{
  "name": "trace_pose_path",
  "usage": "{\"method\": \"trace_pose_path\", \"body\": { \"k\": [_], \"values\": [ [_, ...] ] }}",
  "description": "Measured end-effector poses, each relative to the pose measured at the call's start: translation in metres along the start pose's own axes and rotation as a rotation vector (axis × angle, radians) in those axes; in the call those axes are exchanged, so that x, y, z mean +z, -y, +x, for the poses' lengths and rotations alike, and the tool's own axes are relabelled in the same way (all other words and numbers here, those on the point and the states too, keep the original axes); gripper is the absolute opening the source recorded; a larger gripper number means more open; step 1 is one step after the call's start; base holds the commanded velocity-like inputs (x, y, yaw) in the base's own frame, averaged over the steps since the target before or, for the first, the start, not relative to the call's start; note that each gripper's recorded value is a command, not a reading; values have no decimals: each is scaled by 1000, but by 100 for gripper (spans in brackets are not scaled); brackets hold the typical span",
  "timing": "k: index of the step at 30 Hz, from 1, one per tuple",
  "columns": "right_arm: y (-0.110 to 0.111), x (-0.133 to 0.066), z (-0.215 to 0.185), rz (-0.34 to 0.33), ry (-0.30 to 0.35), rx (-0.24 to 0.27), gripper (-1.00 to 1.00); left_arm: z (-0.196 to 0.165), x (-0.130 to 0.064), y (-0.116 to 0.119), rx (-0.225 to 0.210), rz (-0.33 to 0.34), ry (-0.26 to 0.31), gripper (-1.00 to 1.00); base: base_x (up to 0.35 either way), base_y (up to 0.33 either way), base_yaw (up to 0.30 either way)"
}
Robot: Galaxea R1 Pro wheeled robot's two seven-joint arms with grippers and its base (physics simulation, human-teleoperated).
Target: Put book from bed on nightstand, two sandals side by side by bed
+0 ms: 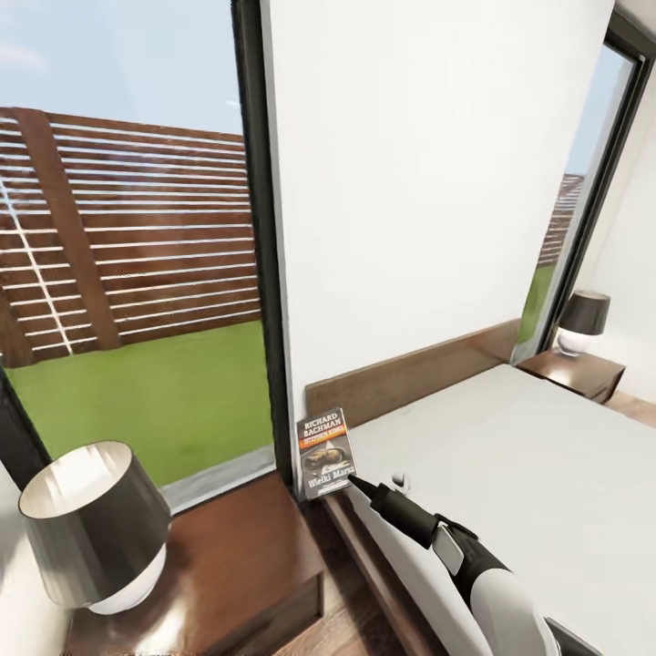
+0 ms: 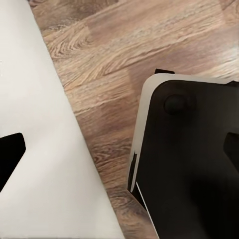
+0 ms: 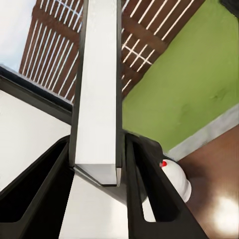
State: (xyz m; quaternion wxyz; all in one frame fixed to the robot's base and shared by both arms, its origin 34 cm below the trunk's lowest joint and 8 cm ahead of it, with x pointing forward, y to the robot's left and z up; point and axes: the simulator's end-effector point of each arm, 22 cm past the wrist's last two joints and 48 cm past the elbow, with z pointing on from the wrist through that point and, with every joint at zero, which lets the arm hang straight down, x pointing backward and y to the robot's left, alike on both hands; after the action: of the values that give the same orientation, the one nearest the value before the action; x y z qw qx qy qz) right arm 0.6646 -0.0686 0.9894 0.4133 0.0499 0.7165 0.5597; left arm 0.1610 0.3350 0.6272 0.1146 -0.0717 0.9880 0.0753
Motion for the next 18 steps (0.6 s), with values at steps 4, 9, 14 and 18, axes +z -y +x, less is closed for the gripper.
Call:
{"method": "trace_pose_path", "body": {
  "k": [4, 9, 14, 18],
  "values": [
    [0, 0, -1, -1, 4, 1, -100, 0, 0, 0, 0, 0, 1, 100, 0, -6, 92],
    [-1, 0, -1, -1, 4, 2, -100, 0, 0, 0, 0, 0, 1, 100, 0, -2, 35],
    [-1, 0, -1, -1, 4, 2, -100, 0, 0, 0, 0, 0, 1, 100, 0, -1, 13],
    [-1, 0, -1, -2, 4, 2, -100, 0, 0, 0, 0, 0, 1, 100, 0, 0, 5]
  ]
}}
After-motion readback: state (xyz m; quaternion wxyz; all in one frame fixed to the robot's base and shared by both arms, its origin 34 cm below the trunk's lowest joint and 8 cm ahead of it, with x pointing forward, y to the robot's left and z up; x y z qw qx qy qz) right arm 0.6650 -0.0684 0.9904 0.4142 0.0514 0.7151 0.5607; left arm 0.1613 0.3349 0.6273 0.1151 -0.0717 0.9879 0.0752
